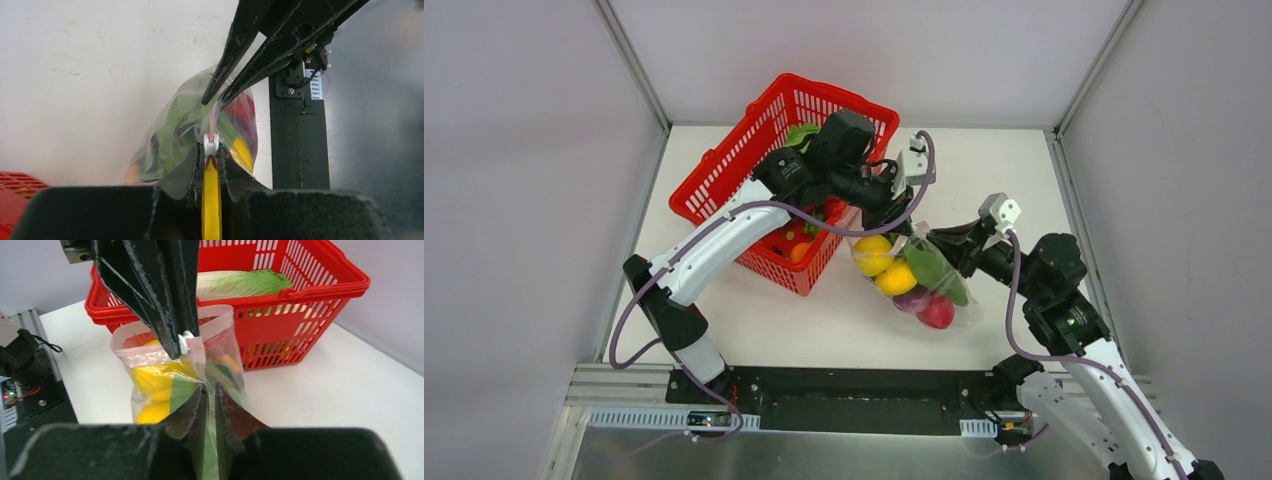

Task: Place the food in the zip-top bag and seal the zipper
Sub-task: Zip the zipper food storage bag at the center of the board.

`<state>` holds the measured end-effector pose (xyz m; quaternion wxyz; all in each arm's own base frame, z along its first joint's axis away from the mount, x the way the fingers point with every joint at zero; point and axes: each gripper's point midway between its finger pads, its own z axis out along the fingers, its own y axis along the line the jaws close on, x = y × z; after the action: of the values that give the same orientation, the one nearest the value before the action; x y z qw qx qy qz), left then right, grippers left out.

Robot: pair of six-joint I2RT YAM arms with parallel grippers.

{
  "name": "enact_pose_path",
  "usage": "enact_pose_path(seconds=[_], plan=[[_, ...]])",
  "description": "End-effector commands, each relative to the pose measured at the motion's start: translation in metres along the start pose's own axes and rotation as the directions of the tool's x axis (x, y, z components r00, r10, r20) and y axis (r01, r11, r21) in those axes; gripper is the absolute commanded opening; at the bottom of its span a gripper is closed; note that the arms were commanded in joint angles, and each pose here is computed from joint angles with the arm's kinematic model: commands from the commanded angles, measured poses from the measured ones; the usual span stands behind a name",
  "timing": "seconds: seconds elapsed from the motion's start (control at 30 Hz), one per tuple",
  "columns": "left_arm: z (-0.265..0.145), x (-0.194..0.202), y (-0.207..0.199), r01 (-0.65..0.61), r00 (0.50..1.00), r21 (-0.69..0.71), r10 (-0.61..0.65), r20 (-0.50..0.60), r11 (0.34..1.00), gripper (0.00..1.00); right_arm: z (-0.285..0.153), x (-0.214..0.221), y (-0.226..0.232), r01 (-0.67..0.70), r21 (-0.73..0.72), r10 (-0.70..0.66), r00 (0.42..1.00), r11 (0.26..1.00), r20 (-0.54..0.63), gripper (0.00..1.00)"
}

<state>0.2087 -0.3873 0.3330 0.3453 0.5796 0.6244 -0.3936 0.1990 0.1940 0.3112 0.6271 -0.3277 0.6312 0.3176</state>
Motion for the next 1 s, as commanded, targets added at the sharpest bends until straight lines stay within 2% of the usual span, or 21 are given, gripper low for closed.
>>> enact_pose_path(seconds=[0.0,0.07,0.17,0.43,0.6,0.97], plan=[[-0.021,-0.006,-0.002,0.019,1.000,-0.026,-0.019,0.019,0.999,0.00,-0.004,-0.026,0.007,0.025,-0.037,-0.023,0.999,0.999,0.048,0.28],[-0.022,-0.014,-0.005,0.017,0.999,-0.011,-0.017,0.037,1.000,0.00,-0.002,-0.028,0.012,0.025,-0.075,-0.022,0.999,0.997,0.037,0.43],[-0.024,-0.019,-0.009,0.003,0.999,0.002,-0.003,0.033,1.000,0.00,0.001,-0.031,0.014,0.027,-0.104,-0.026,0.999,0.994,0.020,0.49],[-0.027,-0.019,-0.026,-0.052,0.998,0.055,0.053,-0.019,0.997,0.00,0.013,-0.024,0.024,0.031,-0.216,-0.044,0.997,0.976,-0.058,0.49],[-0.028,-0.018,-0.029,-0.067,0.997,0.062,0.069,-0.035,0.996,0.00,0.014,-0.030,0.032,0.038,-0.276,-0.052,0.998,0.960,-0.044,0.49],[-0.023,-0.020,-0.034,-0.071,0.997,0.079,0.074,-0.038,0.994,0.00,0.020,-0.032,0.033,0.052,-0.311,-0.071,0.996,0.949,-0.049,0.49]])
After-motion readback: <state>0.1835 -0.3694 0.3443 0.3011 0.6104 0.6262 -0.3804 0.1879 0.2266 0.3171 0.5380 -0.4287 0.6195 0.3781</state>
